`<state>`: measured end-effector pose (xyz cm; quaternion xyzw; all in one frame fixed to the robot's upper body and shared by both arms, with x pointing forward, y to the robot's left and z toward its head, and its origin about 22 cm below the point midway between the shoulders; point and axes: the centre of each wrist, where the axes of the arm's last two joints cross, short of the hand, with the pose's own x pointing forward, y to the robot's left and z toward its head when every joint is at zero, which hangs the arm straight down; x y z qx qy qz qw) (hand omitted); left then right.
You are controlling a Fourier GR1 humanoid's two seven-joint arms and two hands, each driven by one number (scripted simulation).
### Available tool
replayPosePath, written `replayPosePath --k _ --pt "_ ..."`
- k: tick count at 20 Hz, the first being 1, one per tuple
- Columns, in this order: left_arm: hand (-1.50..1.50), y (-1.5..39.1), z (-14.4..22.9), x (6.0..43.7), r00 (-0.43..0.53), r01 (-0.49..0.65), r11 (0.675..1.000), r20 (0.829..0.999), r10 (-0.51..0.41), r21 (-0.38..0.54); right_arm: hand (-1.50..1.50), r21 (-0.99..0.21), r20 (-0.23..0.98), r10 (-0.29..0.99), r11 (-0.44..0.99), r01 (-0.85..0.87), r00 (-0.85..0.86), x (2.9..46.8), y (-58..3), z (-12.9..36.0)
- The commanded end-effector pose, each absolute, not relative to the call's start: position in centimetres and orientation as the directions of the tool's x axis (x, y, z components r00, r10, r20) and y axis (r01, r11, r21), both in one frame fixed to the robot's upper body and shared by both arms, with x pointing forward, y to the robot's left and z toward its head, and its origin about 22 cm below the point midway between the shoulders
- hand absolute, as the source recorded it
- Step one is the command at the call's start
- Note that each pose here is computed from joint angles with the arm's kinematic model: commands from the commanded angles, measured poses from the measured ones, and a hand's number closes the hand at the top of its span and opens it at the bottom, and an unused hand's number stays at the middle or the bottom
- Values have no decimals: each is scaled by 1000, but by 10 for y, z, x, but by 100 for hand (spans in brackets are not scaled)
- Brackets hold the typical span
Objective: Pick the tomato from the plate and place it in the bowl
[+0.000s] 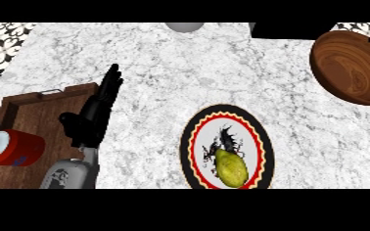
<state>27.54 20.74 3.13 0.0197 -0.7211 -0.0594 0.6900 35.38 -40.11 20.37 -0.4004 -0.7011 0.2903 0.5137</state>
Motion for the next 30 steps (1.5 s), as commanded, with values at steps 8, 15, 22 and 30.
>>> replayPosePath --k 8,15,22,30 --pt "0 217 35 282 -46 71 992 994 -101 104 150 -864 451 891 449 229 -48 378 -455 135" --pt "0 197 29 284 -56 83 991 993 -101 105 -150 -783 621 783 622 17 -21 365 -477 115" --pt "0 210 37 282 -55 66 992 993 -106 109 -150 -653 736 651 755 60 -185 359 -488 109" --pt "0 202 25 271 -36 68 991 993 -110 112 -150 -455 835 495 867 203 -240 352 -511 143"
